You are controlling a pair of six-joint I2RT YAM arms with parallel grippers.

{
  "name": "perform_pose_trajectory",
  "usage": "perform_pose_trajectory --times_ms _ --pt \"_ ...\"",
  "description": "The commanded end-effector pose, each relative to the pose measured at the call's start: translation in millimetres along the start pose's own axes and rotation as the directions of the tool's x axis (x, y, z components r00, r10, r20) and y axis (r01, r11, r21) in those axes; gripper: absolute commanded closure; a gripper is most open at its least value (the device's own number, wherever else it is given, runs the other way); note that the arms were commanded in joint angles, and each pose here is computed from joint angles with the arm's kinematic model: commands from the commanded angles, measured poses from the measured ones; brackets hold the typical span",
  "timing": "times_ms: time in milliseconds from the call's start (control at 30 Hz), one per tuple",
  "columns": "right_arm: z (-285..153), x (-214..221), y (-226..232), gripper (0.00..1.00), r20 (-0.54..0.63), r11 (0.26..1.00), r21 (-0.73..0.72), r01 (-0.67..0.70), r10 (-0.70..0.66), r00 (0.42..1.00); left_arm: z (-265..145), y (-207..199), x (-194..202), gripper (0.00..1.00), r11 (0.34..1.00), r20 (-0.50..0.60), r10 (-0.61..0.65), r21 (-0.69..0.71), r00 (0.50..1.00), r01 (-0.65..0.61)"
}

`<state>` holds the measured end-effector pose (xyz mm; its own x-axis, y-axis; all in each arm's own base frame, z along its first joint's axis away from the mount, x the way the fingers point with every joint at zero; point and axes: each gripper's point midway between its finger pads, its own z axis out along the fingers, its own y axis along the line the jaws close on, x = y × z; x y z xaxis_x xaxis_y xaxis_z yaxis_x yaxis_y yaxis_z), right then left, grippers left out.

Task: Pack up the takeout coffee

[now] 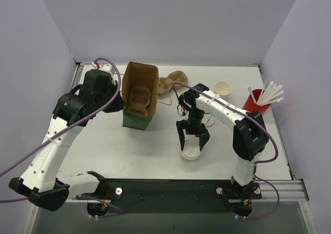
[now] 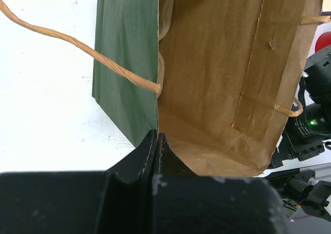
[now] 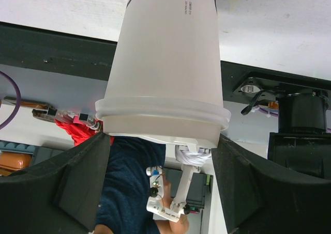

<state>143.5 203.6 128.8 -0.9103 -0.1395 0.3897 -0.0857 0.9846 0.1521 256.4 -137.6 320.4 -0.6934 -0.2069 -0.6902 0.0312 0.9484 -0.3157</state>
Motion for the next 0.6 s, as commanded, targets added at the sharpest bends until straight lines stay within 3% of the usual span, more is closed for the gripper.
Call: perform_pose_trajectory --times_ms 0,567 --pt "-5.3 11.8 -5.3 0.39 -0.060 0.999 0.028 -0.019 0.021 0.998 -13.1 -8.1 -19.3 1.00 0.998 0.085 -0.015 0.056 0.996 0.010" --pt "-6.7 3.3 -5.0 0.27 -0.047 0.998 0.051 -0.027 0.029 0.998 -15.5 -5.1 -20.9 1.00 0.998 0.095 -0.020 0.058 0.995 0.014"
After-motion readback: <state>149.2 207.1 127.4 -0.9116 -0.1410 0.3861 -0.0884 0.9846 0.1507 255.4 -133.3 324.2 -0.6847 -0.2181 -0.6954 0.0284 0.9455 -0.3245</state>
